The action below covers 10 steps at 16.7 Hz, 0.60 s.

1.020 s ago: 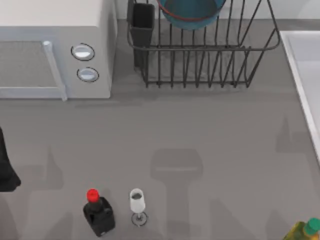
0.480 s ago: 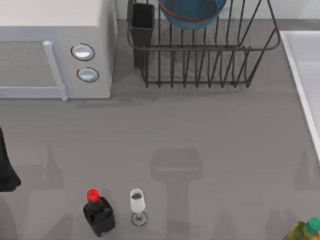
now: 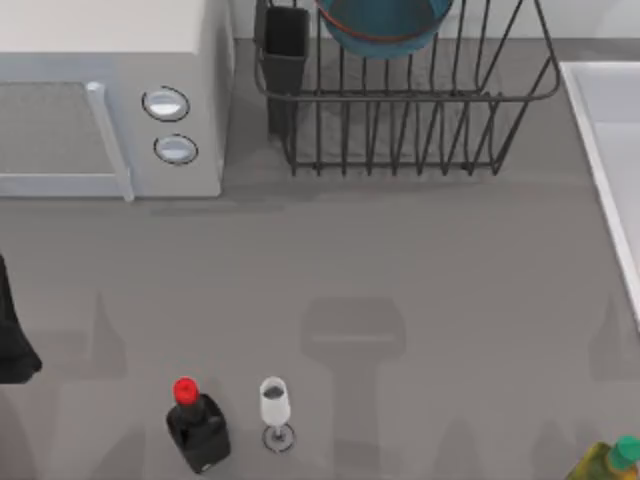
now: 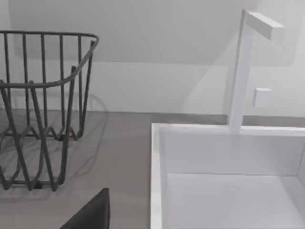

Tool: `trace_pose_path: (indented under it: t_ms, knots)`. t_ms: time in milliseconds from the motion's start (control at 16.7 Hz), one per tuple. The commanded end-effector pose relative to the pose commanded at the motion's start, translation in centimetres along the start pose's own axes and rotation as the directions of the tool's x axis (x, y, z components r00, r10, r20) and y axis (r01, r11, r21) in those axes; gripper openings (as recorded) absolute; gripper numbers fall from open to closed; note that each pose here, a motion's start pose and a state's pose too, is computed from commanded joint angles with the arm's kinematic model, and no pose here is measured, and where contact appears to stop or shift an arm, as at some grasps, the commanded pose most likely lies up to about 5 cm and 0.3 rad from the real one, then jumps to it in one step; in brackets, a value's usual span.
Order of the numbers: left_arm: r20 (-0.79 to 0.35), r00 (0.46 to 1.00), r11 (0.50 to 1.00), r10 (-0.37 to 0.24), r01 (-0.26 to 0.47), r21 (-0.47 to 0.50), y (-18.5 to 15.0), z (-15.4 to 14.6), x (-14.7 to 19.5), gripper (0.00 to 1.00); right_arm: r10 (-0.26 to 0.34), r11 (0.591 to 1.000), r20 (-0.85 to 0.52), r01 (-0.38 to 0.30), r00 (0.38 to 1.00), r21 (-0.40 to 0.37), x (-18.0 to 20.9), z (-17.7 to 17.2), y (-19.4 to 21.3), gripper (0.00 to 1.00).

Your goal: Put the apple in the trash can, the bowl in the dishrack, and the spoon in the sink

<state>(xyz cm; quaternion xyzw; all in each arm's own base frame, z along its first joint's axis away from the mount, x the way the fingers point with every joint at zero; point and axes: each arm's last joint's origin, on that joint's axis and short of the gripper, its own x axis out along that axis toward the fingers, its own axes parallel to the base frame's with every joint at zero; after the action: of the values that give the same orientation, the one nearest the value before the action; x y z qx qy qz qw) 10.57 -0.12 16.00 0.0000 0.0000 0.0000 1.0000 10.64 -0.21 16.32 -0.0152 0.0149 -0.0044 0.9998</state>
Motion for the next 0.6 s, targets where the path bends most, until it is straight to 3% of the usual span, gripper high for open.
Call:
trace_pose_path:
  t_ms: [180,360,480,600]
  knots:
    - [0.0,1.0,1.0,0.0,0.0,0.0,0.0,0.0,0.0,1.0,-0.041,0.992,-0.113,0.027,0.993,-0.123,0.3,0.9,-0.5,1.0]
    - [0.0,1.0,1.0,0.0,0.0,0.0,0.0,0.0,0.0,1.0,-0.101,0.948,-0.294,0.002,0.95,-0.32,1.0,2.0,-1.4,1.0]
    - [0.0,1.0,1.0,0.0,0.0,0.0,0.0,0.0,0.0,1.0,-0.14,0.885,-0.438,-0.086,0.888,-0.457,1.7,2.7,-2.2,1.0]
    - [0.0,1.0,1.0,0.0,0.0,0.0,0.0,0.0,0.0,1.0,-0.169,0.797,-0.585,-0.239,0.793,-0.554,2.7,3.1,-3.2,1.0]
